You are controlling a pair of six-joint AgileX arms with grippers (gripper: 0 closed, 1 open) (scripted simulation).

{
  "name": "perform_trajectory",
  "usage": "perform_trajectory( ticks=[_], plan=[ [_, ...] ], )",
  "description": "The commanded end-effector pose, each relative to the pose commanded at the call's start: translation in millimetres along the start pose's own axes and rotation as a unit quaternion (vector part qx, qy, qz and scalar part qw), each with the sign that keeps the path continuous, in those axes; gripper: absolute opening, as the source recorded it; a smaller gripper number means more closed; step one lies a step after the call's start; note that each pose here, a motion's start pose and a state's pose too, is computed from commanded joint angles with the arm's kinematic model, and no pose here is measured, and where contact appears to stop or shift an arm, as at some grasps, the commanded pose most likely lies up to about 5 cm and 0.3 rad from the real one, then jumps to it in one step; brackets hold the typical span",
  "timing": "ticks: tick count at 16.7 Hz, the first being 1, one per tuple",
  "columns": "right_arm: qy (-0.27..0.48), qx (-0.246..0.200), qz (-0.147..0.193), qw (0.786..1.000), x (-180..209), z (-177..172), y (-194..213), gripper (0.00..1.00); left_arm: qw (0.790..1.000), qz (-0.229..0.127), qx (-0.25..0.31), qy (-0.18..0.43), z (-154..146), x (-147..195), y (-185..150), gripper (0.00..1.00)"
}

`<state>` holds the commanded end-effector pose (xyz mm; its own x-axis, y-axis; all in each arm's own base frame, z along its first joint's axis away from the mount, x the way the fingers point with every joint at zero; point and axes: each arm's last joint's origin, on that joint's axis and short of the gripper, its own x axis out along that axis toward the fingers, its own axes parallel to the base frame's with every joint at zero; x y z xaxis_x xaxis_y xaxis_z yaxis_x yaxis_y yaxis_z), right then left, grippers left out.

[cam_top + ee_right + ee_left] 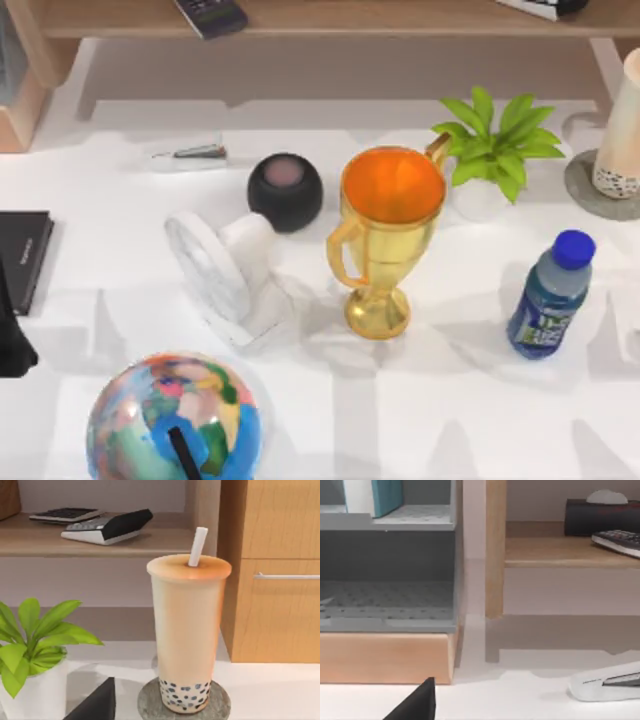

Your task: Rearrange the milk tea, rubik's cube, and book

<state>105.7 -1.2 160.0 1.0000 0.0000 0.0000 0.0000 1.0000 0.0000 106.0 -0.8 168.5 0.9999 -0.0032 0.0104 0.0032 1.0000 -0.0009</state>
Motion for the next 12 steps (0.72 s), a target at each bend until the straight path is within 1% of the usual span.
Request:
perform_trajectory(
  ticks=[2,4,6,9,12],
  plan=[
    [0.0,0.0,0.0,1.0,0,0,0,1.0,1.0,-0.003,-0.001,-0.01,19,2,1,1.0],
    [0.0,0.0,0.0,1.0,0,0,0,1.0,1.0,-0.007,-0.001,-0.021,46,8,3,1.0],
    [0.0,0.0,0.0,1.0,0,0,0,1.0,1.0,-0.01,-0.001,-0.026,77,22,7,1.0],
    [0.0,0.0,0.0,1.0,0,0,0,1.0,1.0,-0.011,-0.003,-0.018,118,65,18,1.0],
    [0.0,0.0,0.0,1.0,0,0,0,1.0,1.0,-0.011,-0.007,-0.002,141,129,40,1.0]
  ],
)
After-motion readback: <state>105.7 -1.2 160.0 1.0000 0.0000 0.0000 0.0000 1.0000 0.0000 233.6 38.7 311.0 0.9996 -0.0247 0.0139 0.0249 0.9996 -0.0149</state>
